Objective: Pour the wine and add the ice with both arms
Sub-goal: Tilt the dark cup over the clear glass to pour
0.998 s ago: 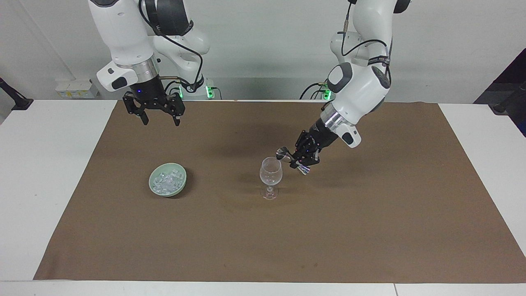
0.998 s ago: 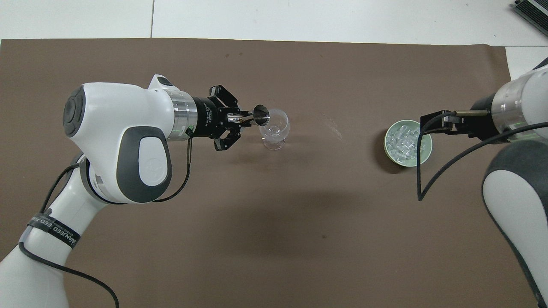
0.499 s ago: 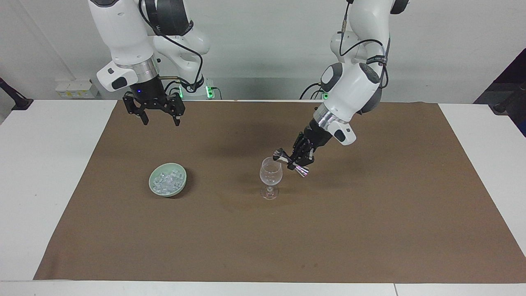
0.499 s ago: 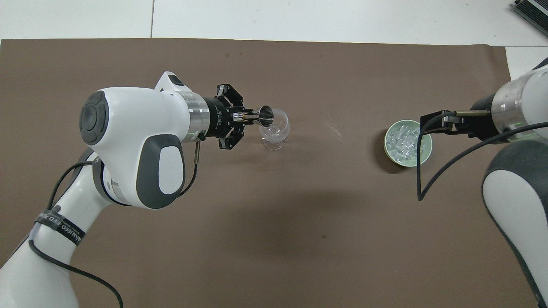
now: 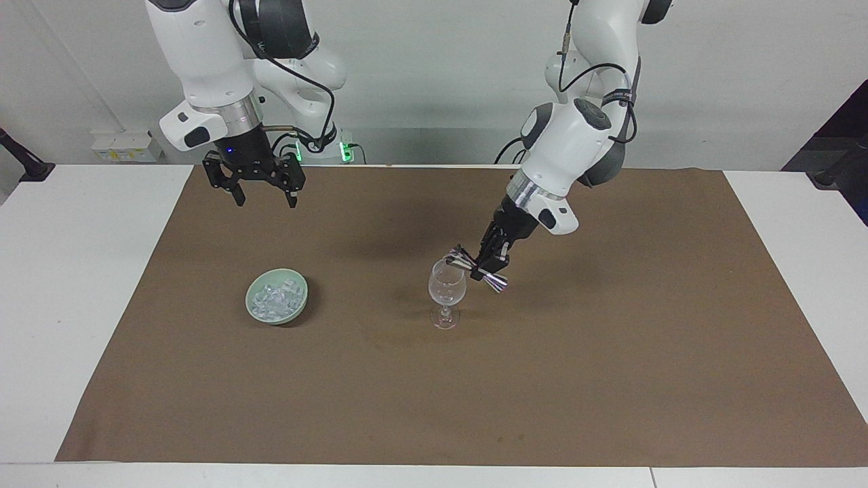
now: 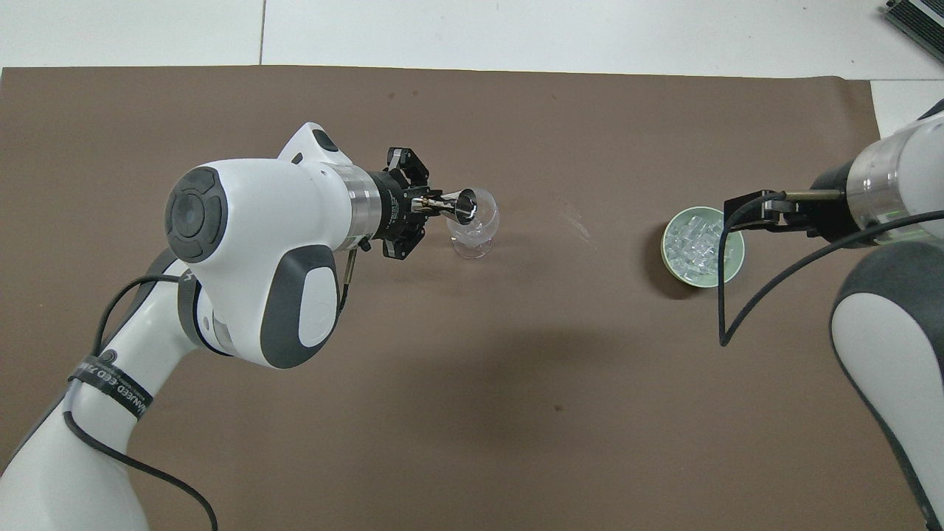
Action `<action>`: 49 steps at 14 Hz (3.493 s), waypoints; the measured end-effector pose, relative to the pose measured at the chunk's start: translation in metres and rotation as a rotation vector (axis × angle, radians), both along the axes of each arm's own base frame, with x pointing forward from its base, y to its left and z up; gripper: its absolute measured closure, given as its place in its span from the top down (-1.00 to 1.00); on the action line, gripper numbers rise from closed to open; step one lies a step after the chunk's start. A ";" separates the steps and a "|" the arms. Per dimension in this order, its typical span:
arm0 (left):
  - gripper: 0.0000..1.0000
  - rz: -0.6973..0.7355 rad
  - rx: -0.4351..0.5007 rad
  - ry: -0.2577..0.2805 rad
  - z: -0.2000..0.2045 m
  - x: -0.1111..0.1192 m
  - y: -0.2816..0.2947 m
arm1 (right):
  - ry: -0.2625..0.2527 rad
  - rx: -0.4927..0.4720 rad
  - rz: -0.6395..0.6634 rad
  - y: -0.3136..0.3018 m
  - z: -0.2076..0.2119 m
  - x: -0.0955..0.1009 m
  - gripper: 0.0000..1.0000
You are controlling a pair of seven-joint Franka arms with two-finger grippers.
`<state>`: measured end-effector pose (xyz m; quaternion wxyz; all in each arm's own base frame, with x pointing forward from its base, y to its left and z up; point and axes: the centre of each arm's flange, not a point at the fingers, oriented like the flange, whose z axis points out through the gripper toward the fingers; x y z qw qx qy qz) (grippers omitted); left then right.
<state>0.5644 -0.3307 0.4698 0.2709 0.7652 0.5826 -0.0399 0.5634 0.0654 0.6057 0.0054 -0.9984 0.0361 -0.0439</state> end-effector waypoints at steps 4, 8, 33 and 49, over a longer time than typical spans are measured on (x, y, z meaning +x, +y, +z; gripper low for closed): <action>-0.52 -0.021 0.022 -0.018 -0.001 -0.002 -0.006 | 0.000 0.000 0.000 0.000 0.000 0.000 1.00; -0.52 -0.047 0.063 -0.047 0.000 -0.003 -0.007 | 0.000 0.000 0.000 0.000 0.000 0.000 1.00; -0.53 -0.175 0.253 -0.208 0.012 -0.006 -0.034 | 0.000 0.000 0.000 0.000 0.000 0.000 1.00; -0.54 -0.254 0.388 -0.276 0.019 -0.006 -0.042 | 0.000 0.000 0.000 0.000 0.000 0.000 1.00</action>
